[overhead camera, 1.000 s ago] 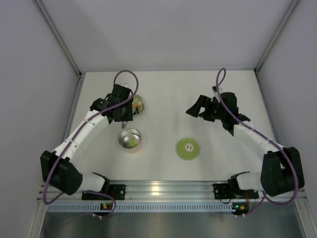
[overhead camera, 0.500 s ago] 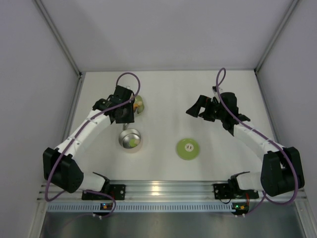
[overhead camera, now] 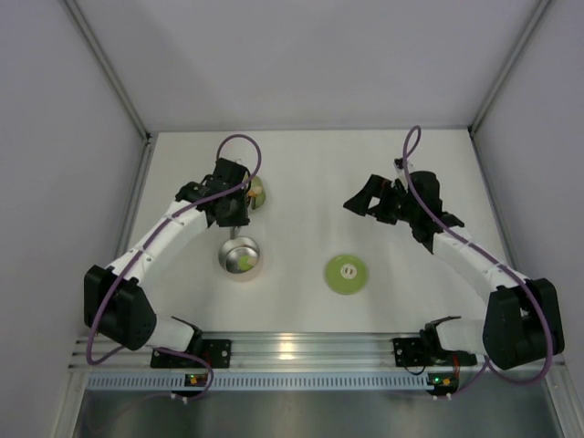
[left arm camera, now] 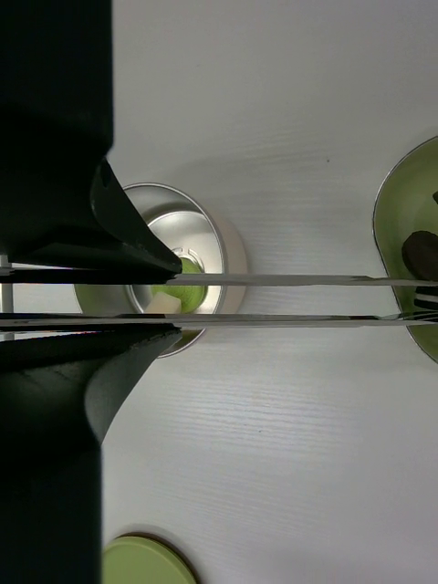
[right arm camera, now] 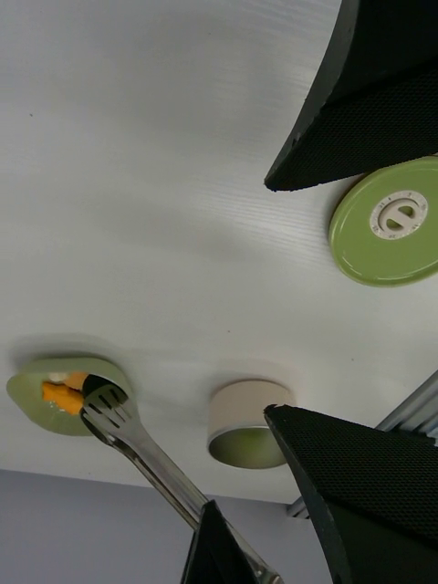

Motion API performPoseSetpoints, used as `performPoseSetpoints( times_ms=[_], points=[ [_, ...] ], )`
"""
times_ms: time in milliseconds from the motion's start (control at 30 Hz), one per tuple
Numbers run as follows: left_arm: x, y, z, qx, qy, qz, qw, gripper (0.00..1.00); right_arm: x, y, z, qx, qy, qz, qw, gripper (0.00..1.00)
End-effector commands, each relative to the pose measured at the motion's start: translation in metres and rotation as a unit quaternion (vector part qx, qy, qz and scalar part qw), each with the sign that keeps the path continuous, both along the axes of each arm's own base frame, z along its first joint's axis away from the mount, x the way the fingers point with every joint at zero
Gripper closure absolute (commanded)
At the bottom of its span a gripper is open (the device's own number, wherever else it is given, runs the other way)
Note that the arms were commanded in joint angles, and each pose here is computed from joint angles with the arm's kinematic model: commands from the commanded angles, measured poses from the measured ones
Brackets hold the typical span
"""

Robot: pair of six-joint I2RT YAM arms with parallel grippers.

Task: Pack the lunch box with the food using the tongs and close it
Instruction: Pick up the fake food from the plate.

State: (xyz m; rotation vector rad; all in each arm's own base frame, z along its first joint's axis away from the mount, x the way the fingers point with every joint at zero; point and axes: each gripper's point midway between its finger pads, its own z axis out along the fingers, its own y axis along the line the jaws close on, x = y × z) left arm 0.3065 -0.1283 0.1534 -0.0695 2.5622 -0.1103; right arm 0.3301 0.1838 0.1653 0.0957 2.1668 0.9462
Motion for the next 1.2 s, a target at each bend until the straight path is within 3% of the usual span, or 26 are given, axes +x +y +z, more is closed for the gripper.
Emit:
performPoseSetpoints(
  times_ms=[0,300,1167],
  points=[
    [0.01,-0.006,0.003,-0.012,-0.02,-0.001,1.0,0.76,-0.002,0.005,0.015,0.008,-0.026,0.006,1.0,0.01],
    [0.01,-0.009,0.028,-0.028,-0.043,-0.01,0.999,0.84,0.004,0.012,0.047,0.021,-0.036,0.019,0.999,0.0],
    [-0.01,0.004,0.073,-0.031,-0.089,-0.021,0.995,0.85,0.021,0.021,0.09,0.065,-0.048,0.034,0.996,0.01]
  ],
)
